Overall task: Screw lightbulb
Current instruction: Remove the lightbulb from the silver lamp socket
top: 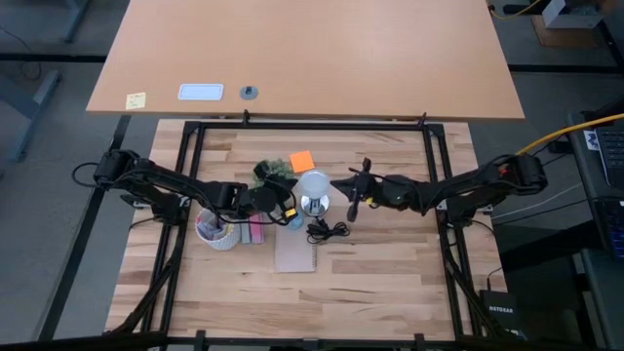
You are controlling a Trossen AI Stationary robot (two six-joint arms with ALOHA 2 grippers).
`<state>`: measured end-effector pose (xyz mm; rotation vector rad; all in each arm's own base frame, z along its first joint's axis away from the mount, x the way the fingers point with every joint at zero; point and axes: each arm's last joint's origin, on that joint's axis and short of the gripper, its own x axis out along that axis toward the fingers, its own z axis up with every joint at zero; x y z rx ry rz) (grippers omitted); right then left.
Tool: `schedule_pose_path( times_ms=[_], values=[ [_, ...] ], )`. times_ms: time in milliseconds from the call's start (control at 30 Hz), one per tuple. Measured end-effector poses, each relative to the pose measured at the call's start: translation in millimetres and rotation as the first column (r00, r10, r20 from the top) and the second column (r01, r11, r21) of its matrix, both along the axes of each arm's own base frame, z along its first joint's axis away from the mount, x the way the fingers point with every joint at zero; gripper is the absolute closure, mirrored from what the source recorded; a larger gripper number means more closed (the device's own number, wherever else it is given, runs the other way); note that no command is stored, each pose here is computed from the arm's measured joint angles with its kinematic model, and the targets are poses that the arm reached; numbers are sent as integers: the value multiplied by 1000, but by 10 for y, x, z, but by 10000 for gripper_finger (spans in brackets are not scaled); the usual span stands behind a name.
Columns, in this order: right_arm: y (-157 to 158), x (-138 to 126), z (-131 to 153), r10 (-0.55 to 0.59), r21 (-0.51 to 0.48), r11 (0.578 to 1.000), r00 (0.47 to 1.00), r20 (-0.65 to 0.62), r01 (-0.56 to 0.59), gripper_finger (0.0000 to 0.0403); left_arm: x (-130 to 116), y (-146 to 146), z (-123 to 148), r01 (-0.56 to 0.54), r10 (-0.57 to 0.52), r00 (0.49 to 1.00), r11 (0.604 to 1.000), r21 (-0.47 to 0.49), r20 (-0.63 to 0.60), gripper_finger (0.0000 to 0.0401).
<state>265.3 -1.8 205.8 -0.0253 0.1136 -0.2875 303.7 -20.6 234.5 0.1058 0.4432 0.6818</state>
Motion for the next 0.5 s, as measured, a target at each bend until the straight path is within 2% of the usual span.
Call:
schedule_pose_path(
  times_ms=[100, 267, 367, 500],
  values=[
    [35, 2, 19, 125, 15, 992, 992, 10, -125, 391, 2, 24, 0, -7, 7, 1000, 1000, 2, -2, 401],
    [91, 17, -19, 305, 70, 950, 952, 3, -305, 391, 11, 136, 8, -46, 46, 999, 999, -2, 11, 401],
    [100, 33, -59, 334, 77, 940, 942, -12, -332, 391, 23, 216, 23, -64, 64, 998, 998, -8, 30, 401],
    [92, 60, -127, 308, 77, 949, 951, -38, -304, 391, 30, 305, 15, -41, 42, 999, 998, -38, 23, 401]
  ],
)
